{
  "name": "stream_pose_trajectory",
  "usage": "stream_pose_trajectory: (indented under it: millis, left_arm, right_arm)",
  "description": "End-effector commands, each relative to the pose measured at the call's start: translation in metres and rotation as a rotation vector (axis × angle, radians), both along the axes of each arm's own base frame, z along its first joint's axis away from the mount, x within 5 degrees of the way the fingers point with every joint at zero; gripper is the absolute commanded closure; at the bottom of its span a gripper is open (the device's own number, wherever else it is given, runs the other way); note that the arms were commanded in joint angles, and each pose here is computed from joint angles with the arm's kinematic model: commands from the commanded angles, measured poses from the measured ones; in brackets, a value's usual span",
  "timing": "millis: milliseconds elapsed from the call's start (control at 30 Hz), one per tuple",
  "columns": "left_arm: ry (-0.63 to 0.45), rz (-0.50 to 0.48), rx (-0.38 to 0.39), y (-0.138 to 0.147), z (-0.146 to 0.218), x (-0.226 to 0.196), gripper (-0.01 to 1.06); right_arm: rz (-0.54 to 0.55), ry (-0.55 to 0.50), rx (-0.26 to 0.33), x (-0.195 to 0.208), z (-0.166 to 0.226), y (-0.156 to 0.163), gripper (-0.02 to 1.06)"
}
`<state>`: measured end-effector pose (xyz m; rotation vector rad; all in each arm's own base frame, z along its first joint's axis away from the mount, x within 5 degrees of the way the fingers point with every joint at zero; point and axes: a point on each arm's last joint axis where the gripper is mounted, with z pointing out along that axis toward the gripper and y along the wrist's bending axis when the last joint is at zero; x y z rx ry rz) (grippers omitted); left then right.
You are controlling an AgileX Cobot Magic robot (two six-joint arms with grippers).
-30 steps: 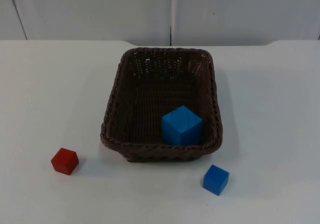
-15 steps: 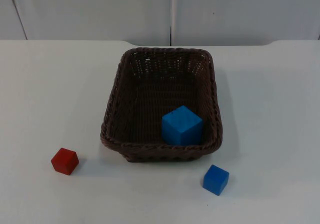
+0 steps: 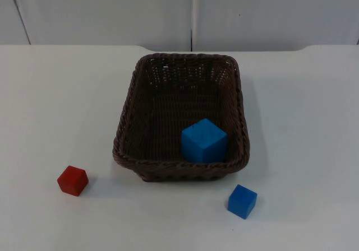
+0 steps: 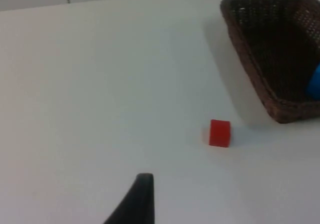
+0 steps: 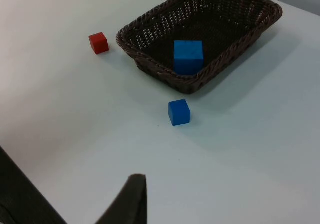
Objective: Pick up the basket with the left hand and place the largest block into the basket with the right hand.
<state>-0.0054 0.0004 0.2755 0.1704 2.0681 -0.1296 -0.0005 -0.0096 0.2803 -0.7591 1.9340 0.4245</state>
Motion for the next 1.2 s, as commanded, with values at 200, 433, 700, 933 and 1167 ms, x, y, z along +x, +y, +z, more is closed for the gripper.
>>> stream_pose_trajectory:
  millis: [200,433,700,933,1167]
  left_arm:
    - [-0.011,0.100,-0.004,-0.0010,-0.0003,0.0003,0.00]
    - [-0.011,0.142,-0.004,-0.0012,-0.0003,0.0003,0.00]
    - [-0.011,0.155,-0.004,-0.0012,-0.0003,0.0004,0.00]
    - [-0.011,0.155,-0.004,-0.0012,-0.0003,0.0004,0.00]
    - [-0.011,0.155,-0.004,-0.0012,-0.0003,0.0004,0.00]
  right_arm:
    - [0.009,-0.005,0.007,-0.0004,0.0004,-0.0001,-0.01]
    - [0.009,-0.005,0.007,-0.0004,0.0004,-0.0001,-0.01]
    - [-0.012,-0.006,0.007,-0.0007,0.0004,-0.0001,-0.01]
    - [-0.140,-0.006,0.006,-0.0019,0.0004,0.0001,-0.01]
    - [-0.366,-0.007,0.006,-0.0039,0.0004,0.0009,-0.01]
